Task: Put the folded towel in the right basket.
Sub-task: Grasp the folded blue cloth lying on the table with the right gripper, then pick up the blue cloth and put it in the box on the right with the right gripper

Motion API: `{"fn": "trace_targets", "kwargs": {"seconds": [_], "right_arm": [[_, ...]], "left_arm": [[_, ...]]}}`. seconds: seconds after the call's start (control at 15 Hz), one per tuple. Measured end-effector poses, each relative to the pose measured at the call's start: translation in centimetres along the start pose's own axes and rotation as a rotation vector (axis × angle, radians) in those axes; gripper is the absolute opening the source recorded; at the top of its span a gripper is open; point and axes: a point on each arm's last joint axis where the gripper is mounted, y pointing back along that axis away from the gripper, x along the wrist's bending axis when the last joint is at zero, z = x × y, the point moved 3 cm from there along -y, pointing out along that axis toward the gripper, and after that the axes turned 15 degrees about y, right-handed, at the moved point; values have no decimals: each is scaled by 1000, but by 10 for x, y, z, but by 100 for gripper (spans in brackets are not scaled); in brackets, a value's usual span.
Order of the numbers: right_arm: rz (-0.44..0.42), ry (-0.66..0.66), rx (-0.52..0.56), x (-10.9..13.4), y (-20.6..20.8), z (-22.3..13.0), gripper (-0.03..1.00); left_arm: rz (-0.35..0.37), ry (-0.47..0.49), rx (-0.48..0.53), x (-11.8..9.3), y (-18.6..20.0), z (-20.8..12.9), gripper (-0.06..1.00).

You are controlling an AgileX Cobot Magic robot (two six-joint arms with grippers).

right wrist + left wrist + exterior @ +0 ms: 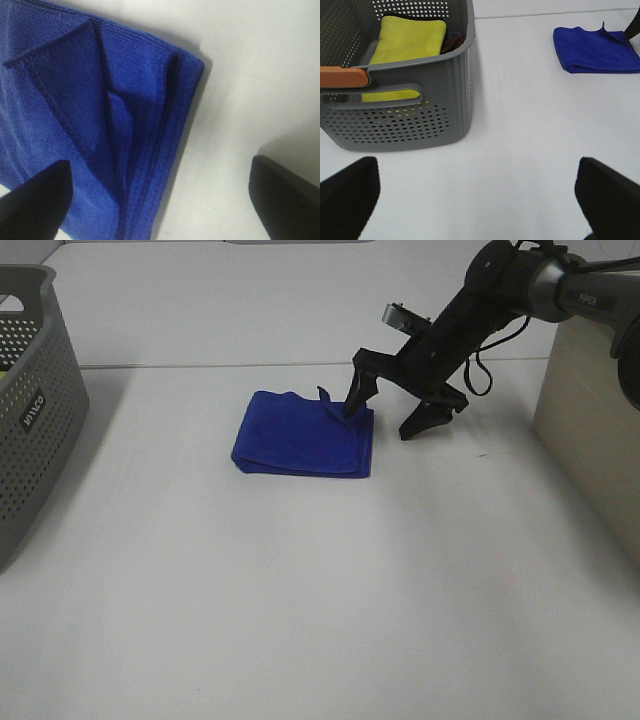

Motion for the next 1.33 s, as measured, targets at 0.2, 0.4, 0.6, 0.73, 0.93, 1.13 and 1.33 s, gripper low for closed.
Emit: {"fn": "trace_targets", "kwargs": {"seconds": [0.2, 0.4, 0.6, 0.73, 0.93, 1.13, 1.33], "right_arm": [[22, -4, 1, 6, -6, 0, 91], [150, -16, 3, 52, -42, -3, 90], [168, 29, -23, 91, -68, -5, 72], [142, 36, -40, 96, -82, -7, 27], [142, 32, -40, 95, -85, -8, 8], [140, 41, -36, 97, -81, -8, 8], [125, 103, 4, 100, -46, -4, 8]], "left_arm": [[0, -1, 0, 0, 0, 0, 99], [0, -1, 0, 0, 0, 0, 99], [0, -1, 0, 0, 0, 0, 99], [0, -1, 0, 0, 0, 0, 99], [0, -4, 0, 0, 0, 0, 99], [0, -4, 0, 0, 0, 0, 99], [0, -4, 0, 0, 0, 0, 99]]}}
